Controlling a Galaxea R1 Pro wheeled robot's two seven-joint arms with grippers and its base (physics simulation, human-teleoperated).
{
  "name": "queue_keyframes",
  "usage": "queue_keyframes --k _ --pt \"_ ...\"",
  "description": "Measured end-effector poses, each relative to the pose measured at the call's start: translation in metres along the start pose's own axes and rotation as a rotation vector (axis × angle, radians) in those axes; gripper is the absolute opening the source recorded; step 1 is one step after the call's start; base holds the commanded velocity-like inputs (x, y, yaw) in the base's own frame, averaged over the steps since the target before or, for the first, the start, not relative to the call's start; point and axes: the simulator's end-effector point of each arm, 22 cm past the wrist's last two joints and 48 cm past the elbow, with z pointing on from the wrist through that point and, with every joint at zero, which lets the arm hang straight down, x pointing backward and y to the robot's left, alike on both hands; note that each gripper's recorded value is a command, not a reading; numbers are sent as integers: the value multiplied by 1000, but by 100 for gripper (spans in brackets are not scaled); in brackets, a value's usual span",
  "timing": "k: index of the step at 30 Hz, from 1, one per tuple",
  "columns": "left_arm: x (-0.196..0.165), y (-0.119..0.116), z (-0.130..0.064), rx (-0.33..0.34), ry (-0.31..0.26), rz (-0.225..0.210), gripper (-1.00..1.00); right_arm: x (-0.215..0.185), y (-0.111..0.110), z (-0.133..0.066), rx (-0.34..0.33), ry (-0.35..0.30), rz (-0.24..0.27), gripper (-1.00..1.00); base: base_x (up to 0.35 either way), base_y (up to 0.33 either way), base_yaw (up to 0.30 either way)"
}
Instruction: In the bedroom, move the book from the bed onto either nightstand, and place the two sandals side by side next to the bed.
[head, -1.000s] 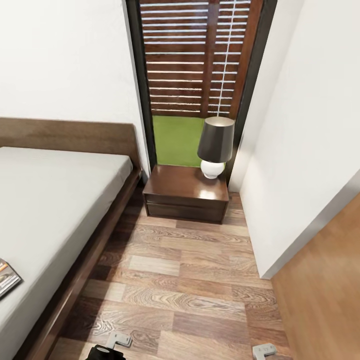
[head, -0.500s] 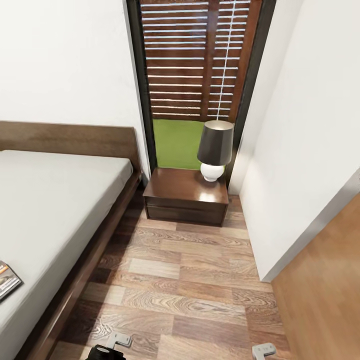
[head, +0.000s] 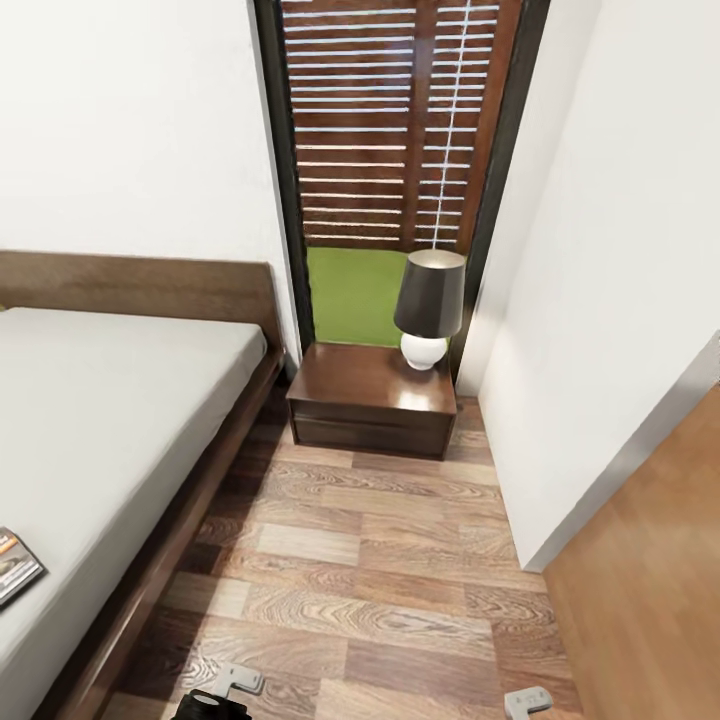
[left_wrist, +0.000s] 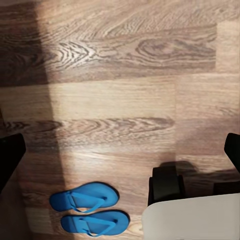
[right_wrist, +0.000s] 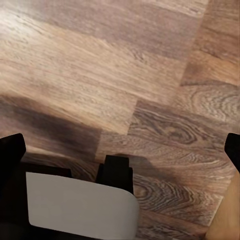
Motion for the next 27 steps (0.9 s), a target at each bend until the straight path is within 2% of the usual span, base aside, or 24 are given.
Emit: queue_keyframes --k 27 --pt "-18 6 -10 -9 -43 -7 100 -18 -1 -9 4 -43 -5 100 0 0 0"
